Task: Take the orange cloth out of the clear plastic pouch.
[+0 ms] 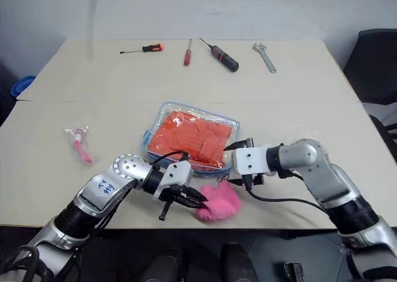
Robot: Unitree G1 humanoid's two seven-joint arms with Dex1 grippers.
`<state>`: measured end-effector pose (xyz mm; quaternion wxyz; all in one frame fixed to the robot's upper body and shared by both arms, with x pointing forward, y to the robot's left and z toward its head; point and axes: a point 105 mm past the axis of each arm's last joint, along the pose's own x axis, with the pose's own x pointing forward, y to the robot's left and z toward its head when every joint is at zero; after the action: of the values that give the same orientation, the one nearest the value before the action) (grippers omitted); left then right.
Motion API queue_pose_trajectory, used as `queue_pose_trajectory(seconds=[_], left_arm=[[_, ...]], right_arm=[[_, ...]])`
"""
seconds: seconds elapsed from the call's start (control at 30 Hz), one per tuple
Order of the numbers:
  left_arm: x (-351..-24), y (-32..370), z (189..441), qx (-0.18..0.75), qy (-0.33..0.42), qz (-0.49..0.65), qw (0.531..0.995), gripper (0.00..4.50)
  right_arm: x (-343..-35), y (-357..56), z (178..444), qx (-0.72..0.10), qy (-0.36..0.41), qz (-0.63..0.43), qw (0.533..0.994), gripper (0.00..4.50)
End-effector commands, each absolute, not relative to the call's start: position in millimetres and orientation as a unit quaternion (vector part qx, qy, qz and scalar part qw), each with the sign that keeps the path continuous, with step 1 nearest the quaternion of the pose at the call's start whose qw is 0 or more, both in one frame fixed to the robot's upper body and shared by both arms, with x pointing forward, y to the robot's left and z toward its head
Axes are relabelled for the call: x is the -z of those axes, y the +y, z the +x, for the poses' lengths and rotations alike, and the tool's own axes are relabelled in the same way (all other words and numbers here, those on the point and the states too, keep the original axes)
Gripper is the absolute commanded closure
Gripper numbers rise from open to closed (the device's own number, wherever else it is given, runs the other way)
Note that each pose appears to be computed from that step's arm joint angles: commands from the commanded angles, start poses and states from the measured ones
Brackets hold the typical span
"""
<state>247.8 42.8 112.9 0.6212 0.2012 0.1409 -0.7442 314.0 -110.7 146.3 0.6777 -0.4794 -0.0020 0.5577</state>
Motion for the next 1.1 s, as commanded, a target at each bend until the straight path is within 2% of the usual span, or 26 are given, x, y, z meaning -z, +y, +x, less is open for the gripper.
queue_pose_trajectory(seconds=[0.03, 0.37, 0.57, 0.7, 0.93, 1.1], left_arm=[[-116.3, 54.3, 248.2, 0.735, 0.138, 0.214, 0.629, 4.5], [-111.4, 74.0, 260.4, 0.683, 0.149, 0.223, 0.679, 4.5], [-117.4, 92.0, 268.4, 0.655, 0.144, 0.236, 0.703, 4.5], [-122.6, 120.3, 275.4, 0.617, 0.153, 0.247, 0.732, 4.5], [-127.3, 167.3, 274.1, 0.553, 0.172, 0.25, 0.775, 4.5], [-128.0, 186.1, 269.7, 0.519, 0.179, 0.242, 0.8, 4.5]], right_arm=[[-150.9, -109.7, 317.4, -0.558, -0.029, -0.5, 0.662, 0.99], [-152.8, -113.4, 320.8, -0.569, -0.027, -0.499, 0.653, 4.47], [-161.0, -117.1, 322.2, -0.567, -0.029, -0.49, 0.662, 4.47], [-176.0, -130.8, 329.4, -0.552, -0.026, -0.48, 0.681, 4.47], [-194.7, -142.4, 327.5, -0.552, -0.016, -0.417, 0.722, 4.47], [-190.7, -148.4, 324.3, -0.551, -0.006, -0.408, 0.728, 4.47]])
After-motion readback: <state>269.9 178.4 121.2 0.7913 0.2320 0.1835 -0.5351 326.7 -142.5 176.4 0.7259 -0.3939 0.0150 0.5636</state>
